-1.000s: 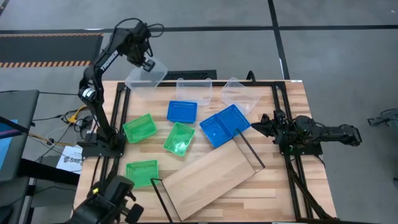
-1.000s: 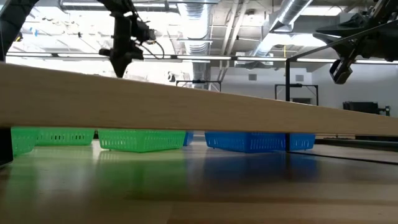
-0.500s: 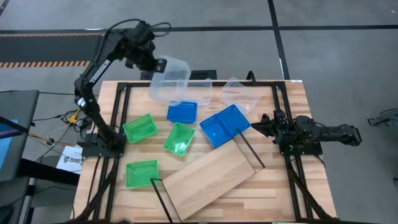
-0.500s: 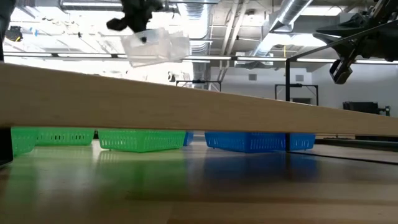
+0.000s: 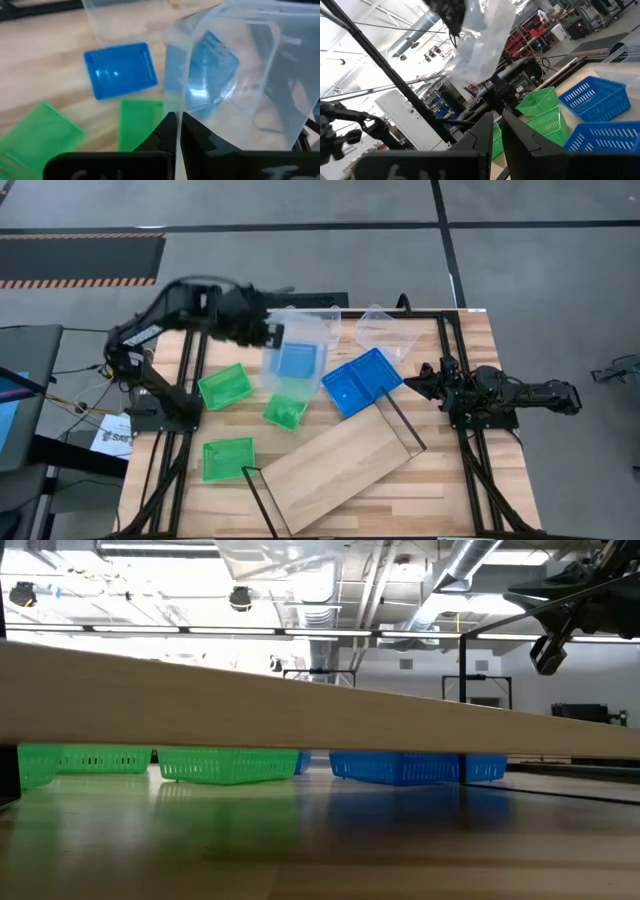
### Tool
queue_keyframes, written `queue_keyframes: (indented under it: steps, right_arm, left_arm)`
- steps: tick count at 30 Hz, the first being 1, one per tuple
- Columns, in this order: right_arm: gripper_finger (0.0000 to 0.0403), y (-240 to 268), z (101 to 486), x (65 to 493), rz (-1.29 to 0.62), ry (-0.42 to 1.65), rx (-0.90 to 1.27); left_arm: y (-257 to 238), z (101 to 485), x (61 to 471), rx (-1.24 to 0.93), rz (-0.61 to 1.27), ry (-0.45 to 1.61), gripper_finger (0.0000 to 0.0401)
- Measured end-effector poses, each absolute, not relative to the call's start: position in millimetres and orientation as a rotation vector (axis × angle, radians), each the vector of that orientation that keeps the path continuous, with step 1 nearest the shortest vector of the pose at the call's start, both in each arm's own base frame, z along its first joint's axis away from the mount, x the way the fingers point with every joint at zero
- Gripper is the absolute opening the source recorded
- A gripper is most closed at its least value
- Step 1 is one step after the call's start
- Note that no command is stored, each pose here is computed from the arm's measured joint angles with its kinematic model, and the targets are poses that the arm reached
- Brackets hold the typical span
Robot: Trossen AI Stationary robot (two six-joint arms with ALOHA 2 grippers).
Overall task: Stack baskets on shelf by color
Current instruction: Put the left transparent bin on the shelf
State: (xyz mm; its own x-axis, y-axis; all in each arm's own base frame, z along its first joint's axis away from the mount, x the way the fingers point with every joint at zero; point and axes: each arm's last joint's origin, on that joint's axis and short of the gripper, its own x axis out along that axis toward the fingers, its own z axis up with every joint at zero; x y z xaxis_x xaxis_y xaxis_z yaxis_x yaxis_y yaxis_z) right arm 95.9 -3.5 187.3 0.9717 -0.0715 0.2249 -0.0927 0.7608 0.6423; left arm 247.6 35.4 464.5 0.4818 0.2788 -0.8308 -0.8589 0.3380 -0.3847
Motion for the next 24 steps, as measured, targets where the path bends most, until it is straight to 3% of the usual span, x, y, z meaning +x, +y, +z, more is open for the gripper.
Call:
queue_keyframes:
  steps: [10, 24]
  right_arm:
    - [0.0063, -3.5, 186.8, 96.0, 0.014, -0.238, 0.742]
    - [0.0063, -2.8, 184.5, 96.5, 0.014, -0.213, 0.764]
  left_arm:
    - [-35.7, 451.6, 278.7, -0.961, 0.820, 0.641, 0.0000]
    - [-113.8, 376.4, 359.0, -1.051, 0.852, 0.689, 0.0000]
